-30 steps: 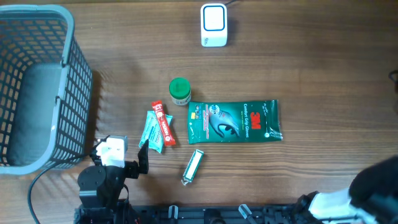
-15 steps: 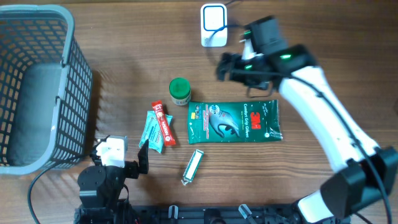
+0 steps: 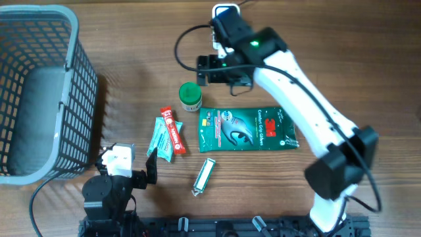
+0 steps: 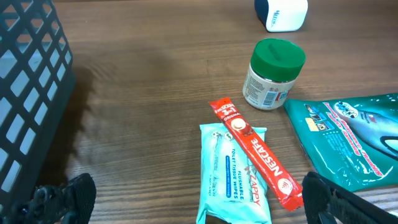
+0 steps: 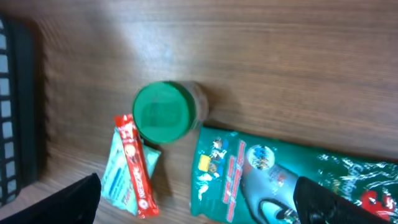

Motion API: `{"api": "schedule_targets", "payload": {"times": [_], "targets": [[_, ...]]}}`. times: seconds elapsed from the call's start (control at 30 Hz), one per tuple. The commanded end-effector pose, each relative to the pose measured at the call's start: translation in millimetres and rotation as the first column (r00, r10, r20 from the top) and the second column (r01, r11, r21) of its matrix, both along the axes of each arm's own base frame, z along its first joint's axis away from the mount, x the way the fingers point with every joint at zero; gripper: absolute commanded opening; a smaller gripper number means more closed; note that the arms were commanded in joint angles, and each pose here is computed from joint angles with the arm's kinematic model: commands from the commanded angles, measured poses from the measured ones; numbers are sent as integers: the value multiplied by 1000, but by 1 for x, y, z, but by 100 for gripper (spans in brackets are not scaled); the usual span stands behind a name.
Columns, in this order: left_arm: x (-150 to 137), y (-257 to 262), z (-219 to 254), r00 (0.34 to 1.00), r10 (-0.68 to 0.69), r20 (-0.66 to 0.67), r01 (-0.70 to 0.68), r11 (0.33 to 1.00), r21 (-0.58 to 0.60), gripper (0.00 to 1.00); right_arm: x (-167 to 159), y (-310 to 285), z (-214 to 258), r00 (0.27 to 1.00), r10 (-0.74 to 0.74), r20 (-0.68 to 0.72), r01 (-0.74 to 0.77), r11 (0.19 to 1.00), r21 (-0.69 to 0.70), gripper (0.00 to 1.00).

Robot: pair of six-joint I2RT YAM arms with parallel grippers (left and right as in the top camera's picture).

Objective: Scan the item barcode
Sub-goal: 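Reach the right gripper toward the green-capped jar and grasp it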

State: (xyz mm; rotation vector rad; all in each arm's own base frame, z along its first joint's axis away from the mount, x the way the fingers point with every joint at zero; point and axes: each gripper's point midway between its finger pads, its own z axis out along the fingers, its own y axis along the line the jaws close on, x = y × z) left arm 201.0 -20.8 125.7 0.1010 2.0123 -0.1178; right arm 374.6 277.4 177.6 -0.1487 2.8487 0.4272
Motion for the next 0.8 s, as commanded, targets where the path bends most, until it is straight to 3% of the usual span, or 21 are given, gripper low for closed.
{"api": "schedule_targets", "payload": {"times": [0.0, 0.3, 0.57, 0.77], "targets": [[1, 2, -3, 1000, 16, -4, -16, 1000, -5, 100, 8, 18, -19, 1000, -17, -23, 16, 1000, -26, 99], [1, 2, -3, 1000, 16, -4, -16, 1000, -5, 100, 12, 67, -57, 1000, 24, 2, -24, 1000, -9, 99], [1, 2, -3, 1000, 16, -4, -16, 1000, -5, 100, 41, 71, -84, 992, -78, 98, 84, 995, -61, 99], [1, 2, -3, 1000, 16, -4, -16, 1000, -5, 100, 35, 73, -108, 997, -63, 44, 66, 995, -80, 100]]}}
